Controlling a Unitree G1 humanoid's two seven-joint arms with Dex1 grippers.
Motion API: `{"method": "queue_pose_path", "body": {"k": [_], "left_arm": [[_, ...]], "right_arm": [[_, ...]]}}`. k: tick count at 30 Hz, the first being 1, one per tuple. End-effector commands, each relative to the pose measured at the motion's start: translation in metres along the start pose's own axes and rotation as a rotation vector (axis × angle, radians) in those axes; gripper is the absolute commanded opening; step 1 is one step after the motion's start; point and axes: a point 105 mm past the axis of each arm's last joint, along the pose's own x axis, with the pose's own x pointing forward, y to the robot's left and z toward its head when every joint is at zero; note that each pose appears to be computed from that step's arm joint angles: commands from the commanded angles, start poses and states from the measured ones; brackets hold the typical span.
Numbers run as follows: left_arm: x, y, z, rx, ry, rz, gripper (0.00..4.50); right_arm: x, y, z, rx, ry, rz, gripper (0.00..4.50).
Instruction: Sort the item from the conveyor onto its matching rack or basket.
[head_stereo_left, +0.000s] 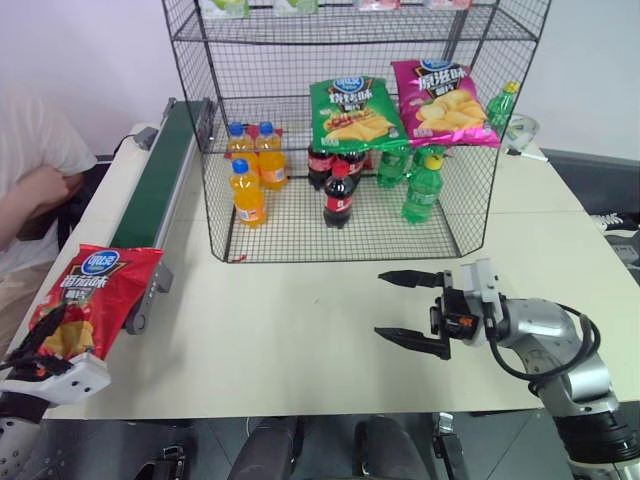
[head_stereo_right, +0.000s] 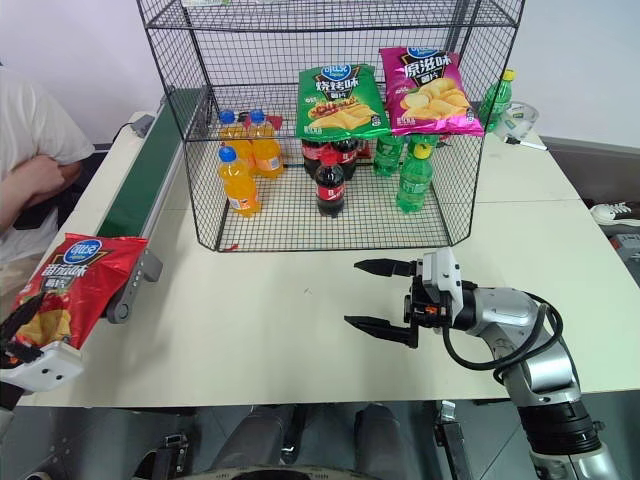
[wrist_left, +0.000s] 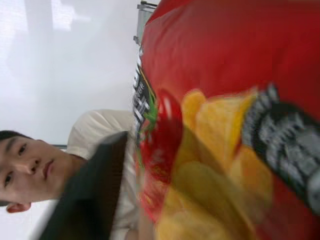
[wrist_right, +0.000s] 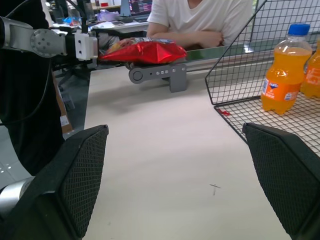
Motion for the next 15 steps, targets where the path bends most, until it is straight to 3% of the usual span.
{"method": "queue_pose_path", "body": {"k": [1,3,10,15], "left_arm": [[0.001,0.010,0.004,-0.010,-0.020,0.020,0.96],[0.000,0.010,0.005,-0.005,-0.026,0.020,0.05],[-0.003,0.013,0.011,-0.006,-0.038,0.030,0.02],[0.001,0.029,0.017,-0.011,-0.055,0.078,0.02]], "right_arm": [[-0.004,-0.004,0.007,-0.040,-0.013,-0.025,4.50],[-0.005,-0.003,0.007,-0.040,-0.012,-0.026,4.50],[-0.007,-0.006,0.010,-0.040,-0.024,-0.030,4.50],[-0.007,-0.008,0.011,-0.037,-0.029,-0.033,4.50]]}}
